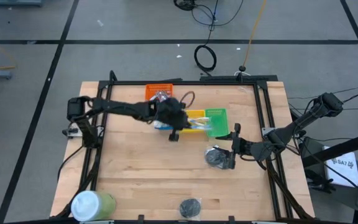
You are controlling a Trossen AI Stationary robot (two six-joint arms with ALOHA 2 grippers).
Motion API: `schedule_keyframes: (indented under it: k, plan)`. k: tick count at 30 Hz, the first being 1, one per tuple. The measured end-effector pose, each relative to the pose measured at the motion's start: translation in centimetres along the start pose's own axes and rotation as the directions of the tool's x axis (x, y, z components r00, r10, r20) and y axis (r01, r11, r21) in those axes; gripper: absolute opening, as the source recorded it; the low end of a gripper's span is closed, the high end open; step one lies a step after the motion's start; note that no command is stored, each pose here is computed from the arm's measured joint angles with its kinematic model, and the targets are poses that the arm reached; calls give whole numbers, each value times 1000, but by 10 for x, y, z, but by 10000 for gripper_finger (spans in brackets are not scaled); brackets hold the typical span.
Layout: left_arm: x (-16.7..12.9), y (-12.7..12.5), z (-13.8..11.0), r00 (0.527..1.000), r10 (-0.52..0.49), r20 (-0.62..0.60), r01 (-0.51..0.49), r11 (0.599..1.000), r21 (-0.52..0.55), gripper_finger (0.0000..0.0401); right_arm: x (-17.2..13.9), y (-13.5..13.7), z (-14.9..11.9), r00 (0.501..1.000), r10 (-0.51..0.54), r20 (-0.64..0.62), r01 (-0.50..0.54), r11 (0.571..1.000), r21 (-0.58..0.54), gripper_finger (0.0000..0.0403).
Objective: Pick & Place Travel size toiletries
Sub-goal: Put the blue toothbrush into the yellow basket, then put the top left hairbrush into the green basket
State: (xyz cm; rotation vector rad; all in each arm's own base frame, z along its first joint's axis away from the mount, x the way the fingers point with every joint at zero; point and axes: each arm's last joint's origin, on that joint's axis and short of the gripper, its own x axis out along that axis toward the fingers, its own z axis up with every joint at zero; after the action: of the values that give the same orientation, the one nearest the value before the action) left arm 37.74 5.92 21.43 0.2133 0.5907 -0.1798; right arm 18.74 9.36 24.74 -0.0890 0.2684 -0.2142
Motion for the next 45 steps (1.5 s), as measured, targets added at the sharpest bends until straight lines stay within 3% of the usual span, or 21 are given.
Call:
schedule_keyframes:
  k: [5, 10, 19, 25, 30, 33, 39, 42, 45]
  plan:
    - [17, 25, -18, 996, -39, 77, 43, 998, -53, 9, 0, 0, 0, 1000, 0, 0, 0, 1000, -1, 171]
    - [32, 33, -39, 998, -53, 22, 55, 992, -116, 12, 0, 0, 0, 1000, 1, 0, -1, 1000, 2, 171]
    - [34, 36, -47, 999, 17, -47, -27, 974, -226, 62, 0, 0, 0, 1000, 2, -1, -2, 1000, -1, 171]
    - [25, 31, -37, 999, 17, -51, -27, 977, -213, 109, 0, 0, 0, 1000, 2, -1, -2, 1000, -1, 171]
    - [23, 29, -43, 980, 105, -170, -137, 973, -188, 155, 0, 0, 0, 1000, 2, -1, -2, 1000, 4, 171]
    - [22, 28, -45, 974, 105, -199, -145, 969, -198, 176, -1, 1, -1, 1000, 12, -10, -12, 1000, 3, 171]
    - [-3, 11, -8, 999, -49, -17, 44, 975, -218, 196, -12, 9, -16, 987, 95, -132, -95, 995, 4, 171]
    - [-23, -10, 18, 996, -71, 58, 78, 986, -147, 197, -16, 8, -35, 958, 62, -279, -41, 996, 80, 171]
    - [-42, -37, 44, 987, -80, 140, 84, 996, -24, 198, -21, 4, -53, 903, 12, -429, 82, 976, 200, 171]
